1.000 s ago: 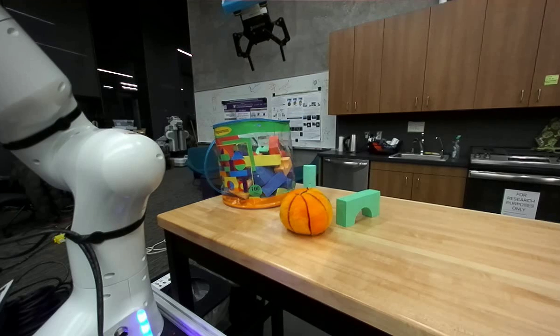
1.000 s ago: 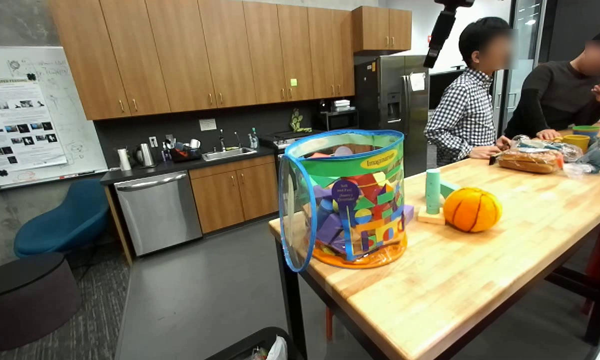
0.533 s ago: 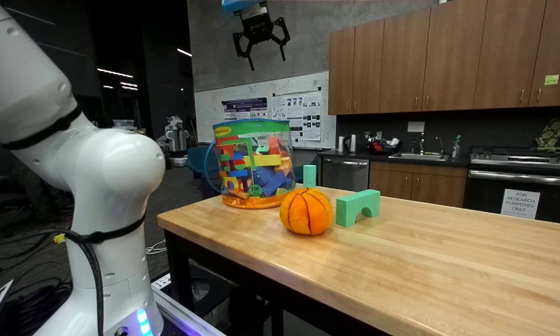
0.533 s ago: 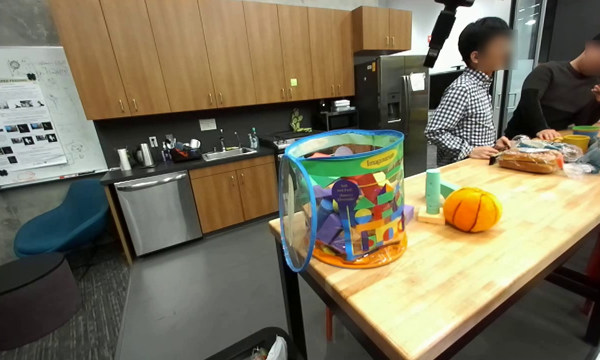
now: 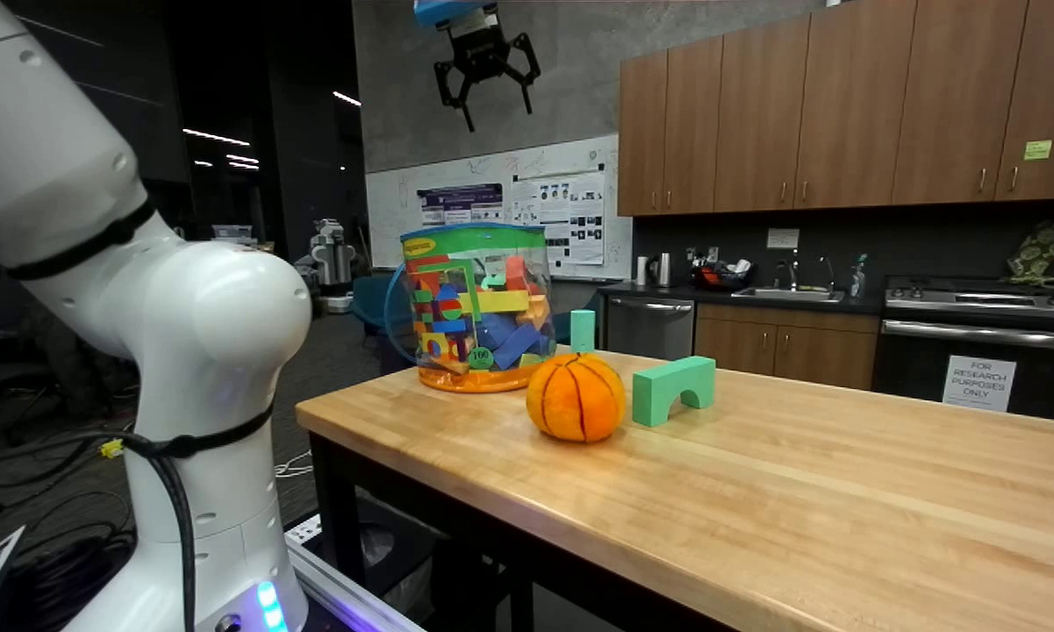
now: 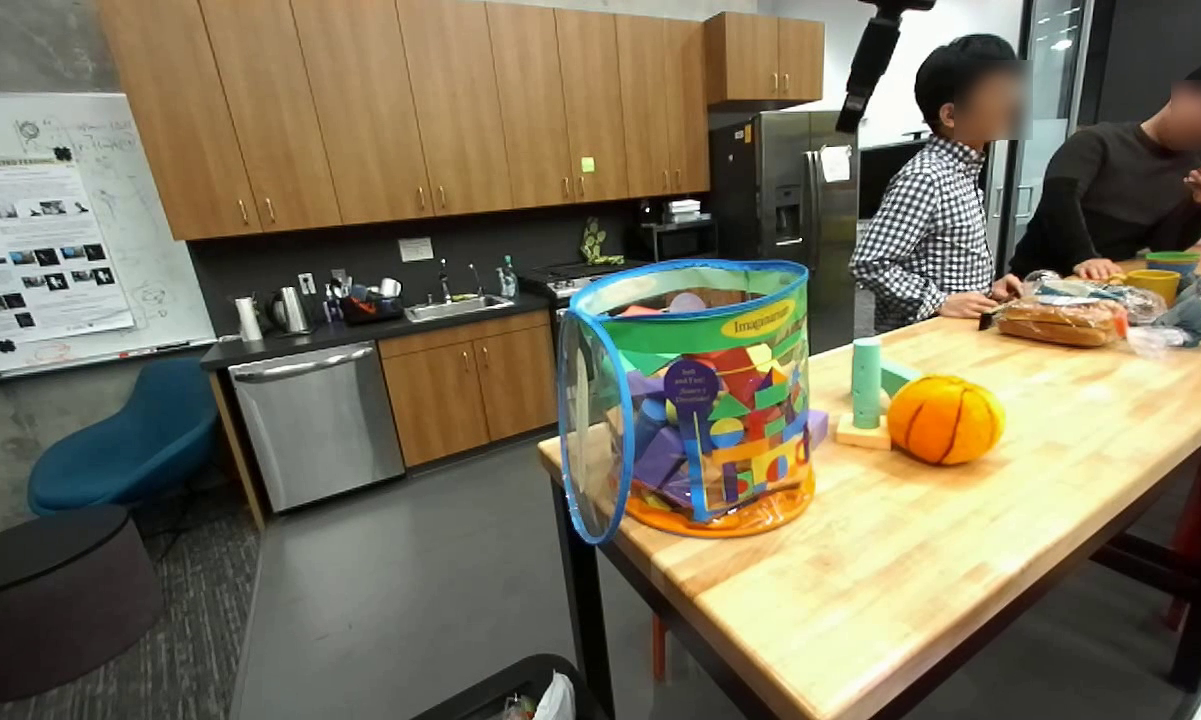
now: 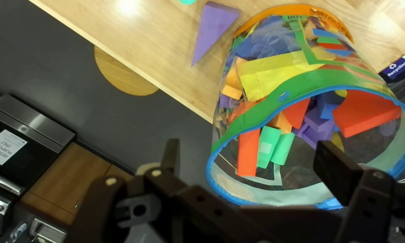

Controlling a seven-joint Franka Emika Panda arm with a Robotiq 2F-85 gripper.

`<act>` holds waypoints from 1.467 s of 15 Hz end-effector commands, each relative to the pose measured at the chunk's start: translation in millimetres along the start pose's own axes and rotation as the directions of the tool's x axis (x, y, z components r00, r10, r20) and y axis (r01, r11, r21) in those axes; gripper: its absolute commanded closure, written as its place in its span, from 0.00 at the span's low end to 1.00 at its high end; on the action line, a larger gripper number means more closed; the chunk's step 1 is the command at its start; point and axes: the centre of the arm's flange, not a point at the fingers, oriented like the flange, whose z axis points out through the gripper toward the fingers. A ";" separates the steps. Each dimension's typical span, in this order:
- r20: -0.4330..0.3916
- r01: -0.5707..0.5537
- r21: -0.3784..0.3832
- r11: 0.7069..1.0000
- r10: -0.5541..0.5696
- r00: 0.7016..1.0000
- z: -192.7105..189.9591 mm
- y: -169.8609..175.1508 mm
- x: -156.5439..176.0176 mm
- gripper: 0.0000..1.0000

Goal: Move the orange block from the bag to the table

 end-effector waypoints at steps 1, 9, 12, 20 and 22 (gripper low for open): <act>-0.007 0.026 -0.005 1.000 -0.026 1.000 -15.6 -10.6 50.4 0.00; -0.001 0.164 0.002 0.986 -0.164 0.986 -13.5 -65.4 161.7 0.00; 0.014 0.196 0.055 0.979 -0.197 0.980 12.0 -81.0 188.5 0.00; 0.103 0.212 0.176 0.961 -0.232 0.967 98.7 -105.7 210.3 0.00; 0.138 0.210 0.200 0.957 -0.239 0.961 115.1 -109.4 202.2 0.00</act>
